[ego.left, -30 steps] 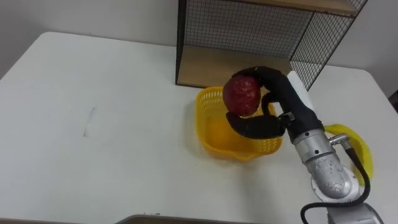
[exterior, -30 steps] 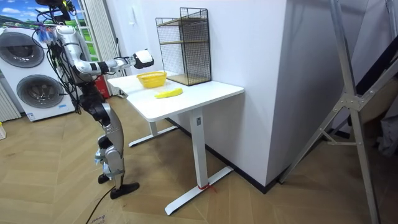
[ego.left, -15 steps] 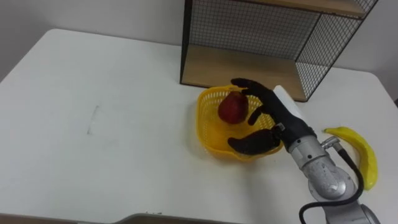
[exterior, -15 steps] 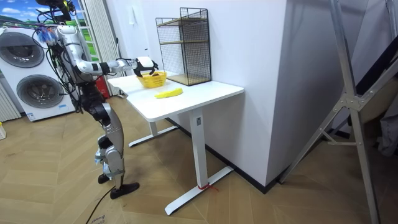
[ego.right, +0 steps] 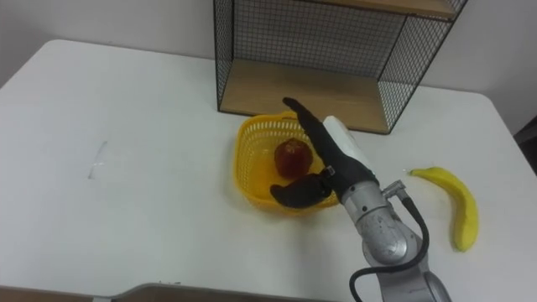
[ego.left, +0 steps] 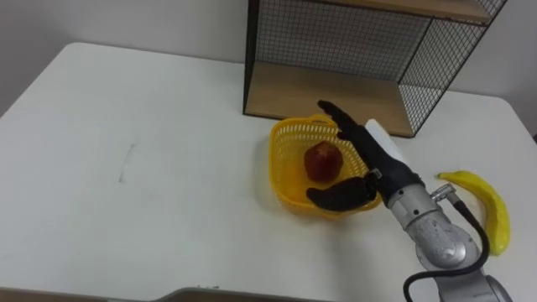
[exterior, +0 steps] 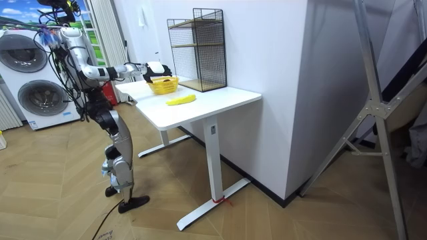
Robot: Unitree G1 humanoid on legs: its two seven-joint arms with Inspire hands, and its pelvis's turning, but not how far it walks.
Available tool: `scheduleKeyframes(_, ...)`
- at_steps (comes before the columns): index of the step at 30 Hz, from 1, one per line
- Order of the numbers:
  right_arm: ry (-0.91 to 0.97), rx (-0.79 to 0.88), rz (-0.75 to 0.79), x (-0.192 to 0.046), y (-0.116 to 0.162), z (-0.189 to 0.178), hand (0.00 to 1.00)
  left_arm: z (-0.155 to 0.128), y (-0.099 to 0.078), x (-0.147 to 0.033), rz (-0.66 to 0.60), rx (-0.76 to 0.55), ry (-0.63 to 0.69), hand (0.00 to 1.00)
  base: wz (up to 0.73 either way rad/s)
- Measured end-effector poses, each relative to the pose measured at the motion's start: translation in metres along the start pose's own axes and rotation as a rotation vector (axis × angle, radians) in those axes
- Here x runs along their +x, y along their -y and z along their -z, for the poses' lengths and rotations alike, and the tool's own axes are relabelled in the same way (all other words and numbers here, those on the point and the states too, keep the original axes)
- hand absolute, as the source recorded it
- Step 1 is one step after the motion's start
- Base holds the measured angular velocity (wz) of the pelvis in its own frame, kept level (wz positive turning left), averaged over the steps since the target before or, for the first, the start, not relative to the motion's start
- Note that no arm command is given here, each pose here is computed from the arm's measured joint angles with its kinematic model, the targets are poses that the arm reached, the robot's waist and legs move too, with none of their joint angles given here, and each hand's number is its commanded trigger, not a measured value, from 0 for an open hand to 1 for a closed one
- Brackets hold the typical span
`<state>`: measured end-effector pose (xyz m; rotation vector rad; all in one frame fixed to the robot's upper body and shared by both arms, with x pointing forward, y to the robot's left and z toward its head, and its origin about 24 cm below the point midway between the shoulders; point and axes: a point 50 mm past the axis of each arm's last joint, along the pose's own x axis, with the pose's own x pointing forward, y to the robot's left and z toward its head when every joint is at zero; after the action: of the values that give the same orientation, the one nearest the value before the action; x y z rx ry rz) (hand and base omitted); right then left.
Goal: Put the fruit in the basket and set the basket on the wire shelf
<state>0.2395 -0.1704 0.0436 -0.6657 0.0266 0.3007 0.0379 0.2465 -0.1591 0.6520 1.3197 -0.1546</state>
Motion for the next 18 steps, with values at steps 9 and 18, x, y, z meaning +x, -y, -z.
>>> scheduleKeyframes(9,0.005,0.031,0.013,0.000,0.000,-0.001,0.00,0.001,0.000,0.000,-0.009,0.000,-0.002,0.00,0.00)
scheduleKeyframes(18,0.094,0.154,0.268,-0.002,0.042,-0.012,0.00,0.010,0.007,-0.001,-0.007,-0.010,-0.022,0.00,0.00)
